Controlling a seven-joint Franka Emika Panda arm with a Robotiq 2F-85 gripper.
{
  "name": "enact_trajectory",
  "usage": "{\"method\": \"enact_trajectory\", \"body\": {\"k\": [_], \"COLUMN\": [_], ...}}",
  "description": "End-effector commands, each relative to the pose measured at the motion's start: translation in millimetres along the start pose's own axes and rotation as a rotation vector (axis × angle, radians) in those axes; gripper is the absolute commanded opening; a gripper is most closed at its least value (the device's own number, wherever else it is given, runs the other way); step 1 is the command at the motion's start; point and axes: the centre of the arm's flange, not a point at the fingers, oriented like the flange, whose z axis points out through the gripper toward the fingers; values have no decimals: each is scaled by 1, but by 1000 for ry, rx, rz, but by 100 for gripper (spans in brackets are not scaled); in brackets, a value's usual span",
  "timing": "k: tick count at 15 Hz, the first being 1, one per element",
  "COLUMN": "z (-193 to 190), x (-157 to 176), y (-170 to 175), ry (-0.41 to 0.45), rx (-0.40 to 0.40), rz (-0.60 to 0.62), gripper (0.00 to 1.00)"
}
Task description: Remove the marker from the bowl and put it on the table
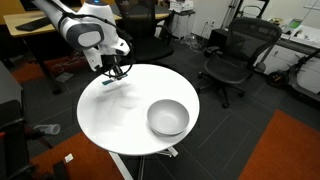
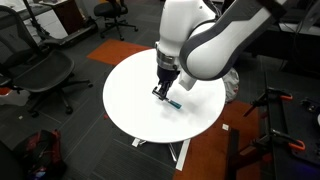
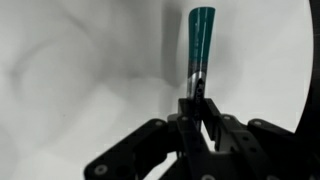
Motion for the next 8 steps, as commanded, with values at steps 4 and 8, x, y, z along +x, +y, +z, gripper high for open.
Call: {"method": "enact_trajectory", "body": {"k": [4,8], "z": [19,27], "x": [0,-1], "y": [-18,-20], "ry": [-30,-35], "rx": [-10,-18], "rz": [-43,-50], "gripper": [5,5]}}
